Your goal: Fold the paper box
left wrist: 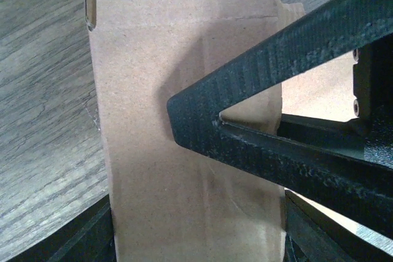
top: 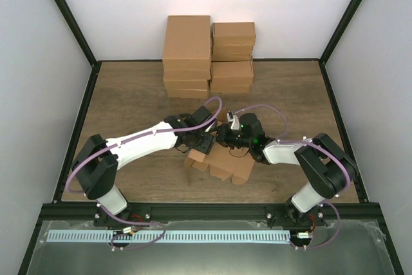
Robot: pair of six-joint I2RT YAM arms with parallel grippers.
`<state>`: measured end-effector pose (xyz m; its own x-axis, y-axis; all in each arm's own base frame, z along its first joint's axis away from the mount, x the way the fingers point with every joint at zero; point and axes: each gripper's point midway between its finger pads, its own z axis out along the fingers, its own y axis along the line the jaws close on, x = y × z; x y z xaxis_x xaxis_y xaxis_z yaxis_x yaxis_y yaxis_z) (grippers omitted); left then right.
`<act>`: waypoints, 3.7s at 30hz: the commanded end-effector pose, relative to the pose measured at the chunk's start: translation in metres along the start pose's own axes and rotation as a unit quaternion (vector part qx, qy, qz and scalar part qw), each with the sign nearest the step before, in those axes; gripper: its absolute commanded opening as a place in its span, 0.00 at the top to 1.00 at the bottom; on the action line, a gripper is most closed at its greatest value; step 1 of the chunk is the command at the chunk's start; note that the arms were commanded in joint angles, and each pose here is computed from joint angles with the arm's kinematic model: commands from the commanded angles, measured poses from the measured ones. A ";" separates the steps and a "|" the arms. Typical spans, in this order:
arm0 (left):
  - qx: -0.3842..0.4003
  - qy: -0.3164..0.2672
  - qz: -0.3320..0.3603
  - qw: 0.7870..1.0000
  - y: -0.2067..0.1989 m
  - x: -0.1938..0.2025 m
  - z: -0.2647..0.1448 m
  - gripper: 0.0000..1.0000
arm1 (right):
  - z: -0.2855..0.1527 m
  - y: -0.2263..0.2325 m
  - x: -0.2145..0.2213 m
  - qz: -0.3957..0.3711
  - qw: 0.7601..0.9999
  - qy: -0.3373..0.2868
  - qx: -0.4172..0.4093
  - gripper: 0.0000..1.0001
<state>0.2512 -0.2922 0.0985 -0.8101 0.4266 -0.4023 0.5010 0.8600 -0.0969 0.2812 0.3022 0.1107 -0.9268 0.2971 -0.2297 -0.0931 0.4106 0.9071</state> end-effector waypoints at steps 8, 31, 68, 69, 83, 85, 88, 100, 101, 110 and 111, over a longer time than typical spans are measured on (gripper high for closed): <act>-0.005 -0.005 0.009 1.000 -0.005 -0.005 0.000 0.35 | -0.017 0.001 -0.014 -0.043 0.997 -0.042 0.050 0.74; -0.002 -0.001 0.050 0.999 -0.006 -0.004 -0.002 0.35 | -0.095 -0.053 -0.017 -0.076 0.982 -0.081 0.150 0.58; 0.000 0.030 0.156 0.987 -0.008 0.001 0.002 0.36 | -0.101 -0.043 -0.060 -0.160 0.969 -0.068 0.174 0.61; -0.001 0.030 0.156 0.987 -0.008 0.001 0.003 0.36 | -0.100 -0.044 -0.059 -0.160 0.969 -0.068 0.175 0.61; 0.001 0.028 0.152 0.988 -0.008 0.002 0.005 0.36 | -0.074 -0.082 -0.039 -0.131 0.978 -0.026 0.159 0.70; 0.001 0.028 0.152 0.988 -0.008 0.002 0.005 0.36 | -0.070 -0.086 -0.038 -0.131 0.978 -0.025 0.161 0.82; 0.001 0.027 0.151 0.988 -0.008 0.002 0.005 0.36 | -0.066 -0.092 -0.039 -0.129 0.977 -0.027 0.166 0.97; 0.002 0.024 0.149 0.989 -0.009 0.002 0.006 0.36 | -0.062 -0.120 -0.048 -0.119 0.969 -0.042 0.212 0.99; 0.003 0.022 0.149 0.989 -0.009 0.001 0.005 0.36 | -0.061 -0.122 -0.048 -0.118 0.969 -0.041 0.213 0.99; 0.005 0.001 0.146 0.989 -0.010 -0.006 -0.006 0.37 | -0.053 -0.122 -0.049 -0.119 0.971 -0.032 0.206 0.99; 0.005 0.000 0.145 0.989 -0.010 -0.006 -0.007 0.37 | -0.052 -0.122 -0.050 -0.121 0.971 -0.032 0.206 0.99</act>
<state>0.2492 -0.2971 0.0953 -0.6428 0.6697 -0.3719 0.7157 0.6981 0.0200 0.3046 0.1871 0.0205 -0.8899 0.2018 -0.4090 -0.1070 0.7793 0.6174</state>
